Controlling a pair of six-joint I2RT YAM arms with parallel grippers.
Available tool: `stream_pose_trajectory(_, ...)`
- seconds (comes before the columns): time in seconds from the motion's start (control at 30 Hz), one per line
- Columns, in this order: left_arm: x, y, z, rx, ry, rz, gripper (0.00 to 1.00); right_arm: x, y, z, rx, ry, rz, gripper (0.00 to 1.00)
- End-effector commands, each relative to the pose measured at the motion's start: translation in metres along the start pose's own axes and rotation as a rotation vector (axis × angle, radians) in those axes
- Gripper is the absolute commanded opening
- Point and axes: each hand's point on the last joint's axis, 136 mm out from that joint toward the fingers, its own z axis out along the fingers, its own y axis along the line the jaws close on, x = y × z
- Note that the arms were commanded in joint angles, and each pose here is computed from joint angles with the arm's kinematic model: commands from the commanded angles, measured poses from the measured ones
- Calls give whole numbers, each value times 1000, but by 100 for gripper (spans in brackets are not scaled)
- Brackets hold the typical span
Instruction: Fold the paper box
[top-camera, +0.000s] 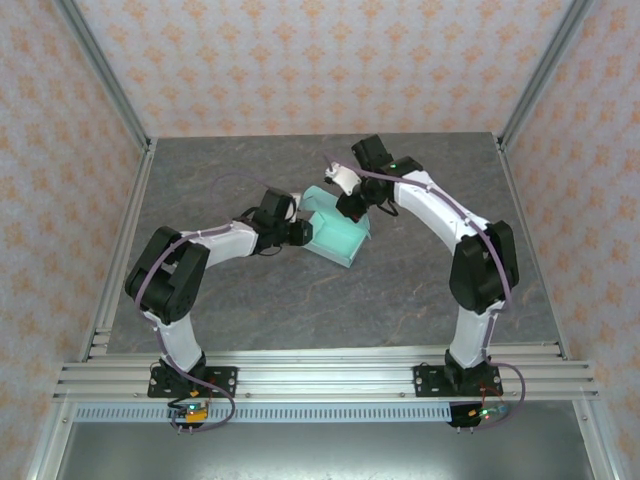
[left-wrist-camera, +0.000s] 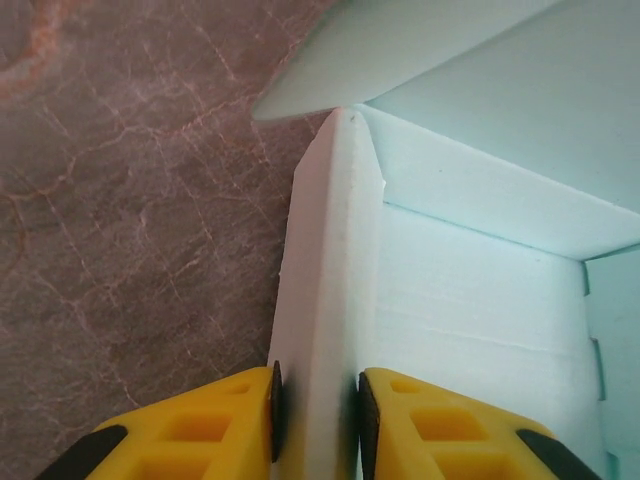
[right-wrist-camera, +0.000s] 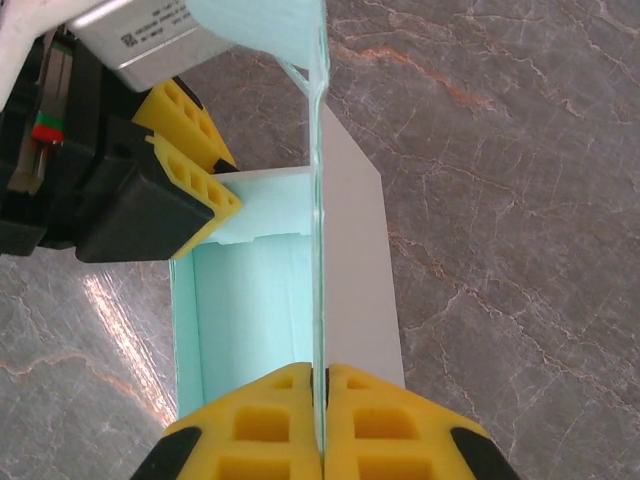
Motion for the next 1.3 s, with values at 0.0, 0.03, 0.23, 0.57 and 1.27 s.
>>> stream_pose_trajectory(0.0, 11, 8, 7, -94, 50, 110, 29, -1, 3, -3, 9, -31, 29, 0)
stream_pose_trajectory(0.03, 12, 11, 8, -107, 53, 115, 29, 1, 3, -3, 15, -24, 19, 0)
stream_pose_trajectory(0.23, 16, 15, 11, -116, 59, 158, 28, 6, -2, -8, 41, 10, -13, 0)
stream_pose_trajectory(0.57, 6, 0, 3, 7, -23, 200, 46, 1, -8, -22, -76, -32, 42, 0)
stream_pose_trajectory(1.27, -12, -11, 21, 115, -20, 283, 38, 4, -13, -27, -178, -23, 116, 0)
